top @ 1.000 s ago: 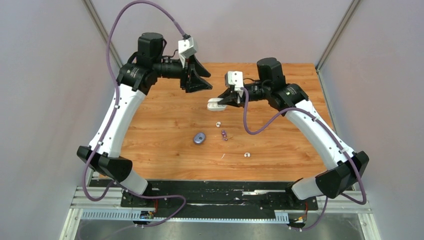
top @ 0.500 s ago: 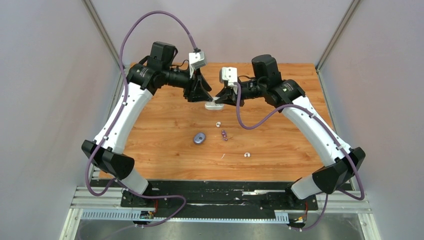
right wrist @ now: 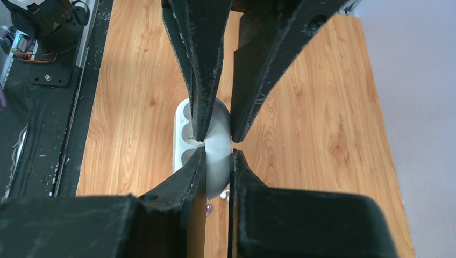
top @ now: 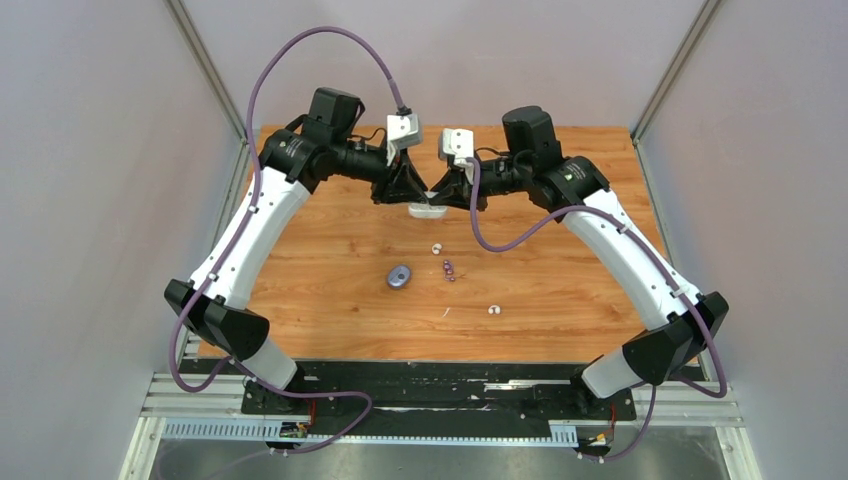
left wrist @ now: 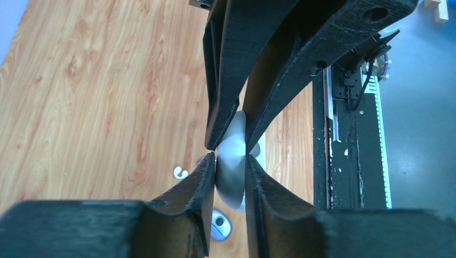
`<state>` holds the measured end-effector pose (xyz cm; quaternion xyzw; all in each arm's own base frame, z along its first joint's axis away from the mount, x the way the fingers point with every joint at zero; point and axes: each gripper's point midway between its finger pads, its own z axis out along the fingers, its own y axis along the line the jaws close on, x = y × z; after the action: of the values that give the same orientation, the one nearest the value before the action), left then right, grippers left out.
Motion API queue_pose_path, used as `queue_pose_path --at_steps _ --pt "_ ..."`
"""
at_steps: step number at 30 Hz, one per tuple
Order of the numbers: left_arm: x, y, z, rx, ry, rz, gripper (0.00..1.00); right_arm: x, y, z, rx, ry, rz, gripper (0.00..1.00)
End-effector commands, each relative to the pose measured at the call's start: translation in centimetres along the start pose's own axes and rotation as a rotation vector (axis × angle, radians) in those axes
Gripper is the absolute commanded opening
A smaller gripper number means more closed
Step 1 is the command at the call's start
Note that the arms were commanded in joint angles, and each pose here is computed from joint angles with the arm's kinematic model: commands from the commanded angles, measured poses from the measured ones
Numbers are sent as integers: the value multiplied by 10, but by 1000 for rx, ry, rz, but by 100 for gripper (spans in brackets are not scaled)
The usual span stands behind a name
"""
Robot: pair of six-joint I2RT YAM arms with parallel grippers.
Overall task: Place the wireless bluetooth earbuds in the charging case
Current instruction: Open the charging case.
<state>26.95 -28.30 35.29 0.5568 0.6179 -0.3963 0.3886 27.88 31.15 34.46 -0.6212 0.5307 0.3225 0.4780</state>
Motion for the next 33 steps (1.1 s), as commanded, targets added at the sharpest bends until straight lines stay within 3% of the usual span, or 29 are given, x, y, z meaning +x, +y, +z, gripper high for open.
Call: queue_pose_path --at_steps 1,7,9,10,12,13,23,25,30,33 --pt "-9 3 0 -7 -17 55 28 -22 2 -5 -10 -49 -22 0" --pt "-2 3 1 -1 4 53 10 -22 3 -6 -7 -52 -42 0" --pt "1 3 2 -6 13 49 19 -22 2 -6 -3 -53 -46 0" --pt "2 4 2 -15 18 47 31 -23 2 -6 -4 -54 -47 0" --pt "4 7 2 -36 22 51 39 -23 2 -6 -3 -54 -44 0" --pt "5 9 3 -45 23 57 39 -24 2 -5 -5 -56 -43 0" --pt "4 10 5 -42 13 50 7 -20 2 -4 -4 -51 -40 0" --pt "1 8 4 -39 3 49 0 -17 3 -3 -2 -46 -37 15" --pt "2 11 1 -82 1 51 0 -21 -13 -13 113 -30 11 45" --pt "1 14 -4 -143 -6 60 0 -28 -39 -30 238 -41 158 58"
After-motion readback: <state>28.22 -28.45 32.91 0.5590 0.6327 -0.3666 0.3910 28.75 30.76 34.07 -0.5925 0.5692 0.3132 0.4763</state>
